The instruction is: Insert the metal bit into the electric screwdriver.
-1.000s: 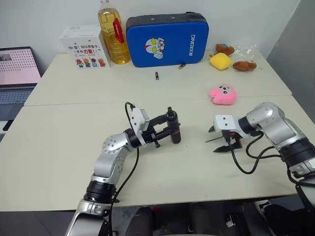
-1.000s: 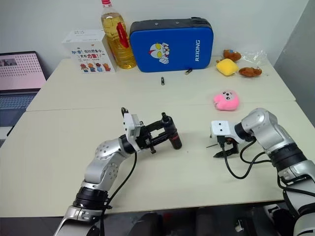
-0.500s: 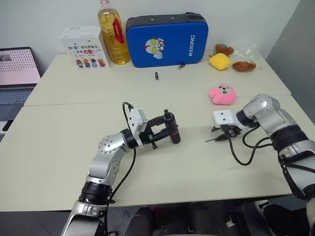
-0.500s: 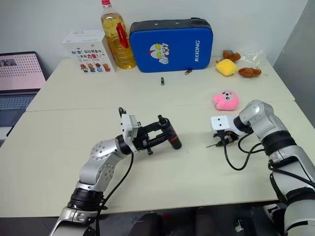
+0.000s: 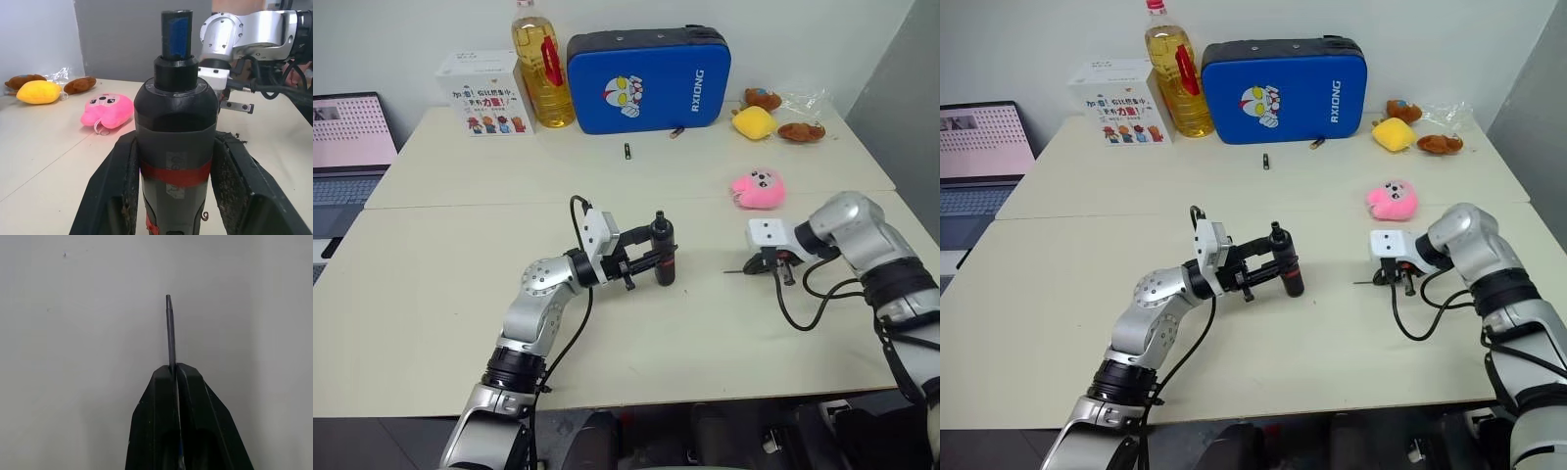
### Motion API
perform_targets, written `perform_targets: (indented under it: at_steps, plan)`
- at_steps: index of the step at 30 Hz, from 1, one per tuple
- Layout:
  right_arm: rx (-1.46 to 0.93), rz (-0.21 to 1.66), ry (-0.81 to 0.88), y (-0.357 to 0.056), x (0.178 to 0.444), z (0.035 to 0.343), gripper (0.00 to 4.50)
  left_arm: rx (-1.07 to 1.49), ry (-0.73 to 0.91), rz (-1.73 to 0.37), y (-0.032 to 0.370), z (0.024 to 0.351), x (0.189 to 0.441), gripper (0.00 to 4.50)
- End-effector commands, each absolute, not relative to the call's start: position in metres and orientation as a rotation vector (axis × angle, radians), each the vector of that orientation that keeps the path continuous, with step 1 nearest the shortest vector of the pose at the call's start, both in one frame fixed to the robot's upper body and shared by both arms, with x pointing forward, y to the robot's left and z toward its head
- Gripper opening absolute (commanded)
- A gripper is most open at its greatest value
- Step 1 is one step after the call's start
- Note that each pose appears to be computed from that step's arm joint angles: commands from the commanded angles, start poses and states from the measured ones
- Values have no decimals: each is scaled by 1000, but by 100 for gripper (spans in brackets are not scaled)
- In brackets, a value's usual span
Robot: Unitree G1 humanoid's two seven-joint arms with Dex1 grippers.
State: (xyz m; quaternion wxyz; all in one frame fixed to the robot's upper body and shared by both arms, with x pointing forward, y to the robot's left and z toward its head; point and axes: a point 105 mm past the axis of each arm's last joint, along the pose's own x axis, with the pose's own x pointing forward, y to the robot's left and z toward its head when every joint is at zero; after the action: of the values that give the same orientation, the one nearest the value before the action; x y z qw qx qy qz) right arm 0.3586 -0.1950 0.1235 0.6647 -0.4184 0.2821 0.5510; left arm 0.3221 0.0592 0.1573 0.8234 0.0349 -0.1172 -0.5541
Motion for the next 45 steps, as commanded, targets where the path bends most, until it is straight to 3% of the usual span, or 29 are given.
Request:
perform_targets:
  at_steps: [1, 10, 20, 45]
  plan:
    - [-884, 1176, 552, -197, 356, 150, 5, 98, -250, -1169, 64, 160, 326, 169]
    - [-527, 978, 410, -199, 357, 196, 5, 101, -257, -1165, 67, 166, 328, 169]
    - [-122, 830, 68, -176, 353, 255, 5, 94, -254, -1169, 66, 165, 325, 169]
    - [-19, 784, -135, -159, 346, 301, 5, 92, -226, -1194, 54, 157, 329, 169]
